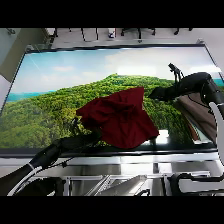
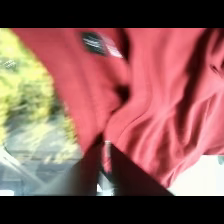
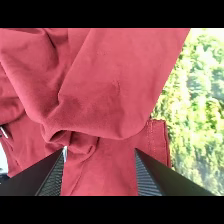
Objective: Fold the shirts.
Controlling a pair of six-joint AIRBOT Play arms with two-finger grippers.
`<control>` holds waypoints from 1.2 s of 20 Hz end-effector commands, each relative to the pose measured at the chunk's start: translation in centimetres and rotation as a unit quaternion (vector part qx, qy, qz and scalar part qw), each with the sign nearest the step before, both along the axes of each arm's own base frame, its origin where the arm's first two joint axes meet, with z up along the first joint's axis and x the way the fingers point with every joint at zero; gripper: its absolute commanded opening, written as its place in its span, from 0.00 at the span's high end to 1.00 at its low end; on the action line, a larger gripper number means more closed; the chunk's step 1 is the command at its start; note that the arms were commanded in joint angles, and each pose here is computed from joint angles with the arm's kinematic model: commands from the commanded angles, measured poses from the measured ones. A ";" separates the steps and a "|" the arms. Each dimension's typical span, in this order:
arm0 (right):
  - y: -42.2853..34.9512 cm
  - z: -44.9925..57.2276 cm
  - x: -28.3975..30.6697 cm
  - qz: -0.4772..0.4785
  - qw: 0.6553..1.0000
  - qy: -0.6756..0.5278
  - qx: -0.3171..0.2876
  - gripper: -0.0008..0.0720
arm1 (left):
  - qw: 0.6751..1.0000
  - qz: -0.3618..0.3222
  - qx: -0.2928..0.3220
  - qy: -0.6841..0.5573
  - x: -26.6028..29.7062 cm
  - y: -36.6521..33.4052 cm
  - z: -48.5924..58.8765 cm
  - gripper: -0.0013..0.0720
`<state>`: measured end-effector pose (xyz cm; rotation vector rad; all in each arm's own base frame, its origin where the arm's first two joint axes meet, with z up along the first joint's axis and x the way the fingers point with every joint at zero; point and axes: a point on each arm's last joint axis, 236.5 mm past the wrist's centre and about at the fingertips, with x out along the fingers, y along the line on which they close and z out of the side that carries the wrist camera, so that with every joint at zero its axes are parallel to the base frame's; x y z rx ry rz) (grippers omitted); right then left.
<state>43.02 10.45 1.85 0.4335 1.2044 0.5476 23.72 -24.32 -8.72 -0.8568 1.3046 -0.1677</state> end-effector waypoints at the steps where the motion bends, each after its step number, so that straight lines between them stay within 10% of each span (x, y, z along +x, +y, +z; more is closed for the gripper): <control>1: -0.1 0.1 0.3 -0.004 1.000 -0.006 -0.001 0.32 | 1.000 0.004 -0.026 -0.008 -1.7 0.8 1.5 0.14; 2: 0.0 0.2 0.5 -0.007 1.000 -0.008 0.002 0.32 | 0.999 -0.005 -0.033 -0.035 -1.9 0.0 2.4 0.05; 5: 0.0 0.3 0.6 -0.009 1.000 -0.011 0.002 0.32 | 0.996 0.012 -0.050 -0.071 -2.0 -1.8 2.8 0.35; 15: 0.1 0.2 0.5 -0.007 1.000 -0.009 0.002 0.32 | 1.000 -0.014 0.011 0.011 -0.9 -6.6 -3.3 0.36; 16: 0.0 0.2 0.5 -0.007 1.000 -0.009 0.001 0.32 | 1.000 -0.009 0.009 0.009 -0.1 -6.8 -3.2 0.42; 17: 0.0 0.2 0.5 -0.007 1.000 -0.009 0.001 0.32 | 1.000 -0.009 0.009 0.001 0.6 -6.7 -3.0 0.85; 18: -0.1 0.2 0.5 -0.007 1.000 -0.009 0.000 0.32 | 1.000 -0.017 0.012 -0.010 1.4 -6.4 -2.6 0.97; 24: -2.7 0.0 -0.4 -0.019 1.000 0.016 0.004 0.32 | 0.996 -0.041 0.082 0.018 3.2 6.5 0.3 0.97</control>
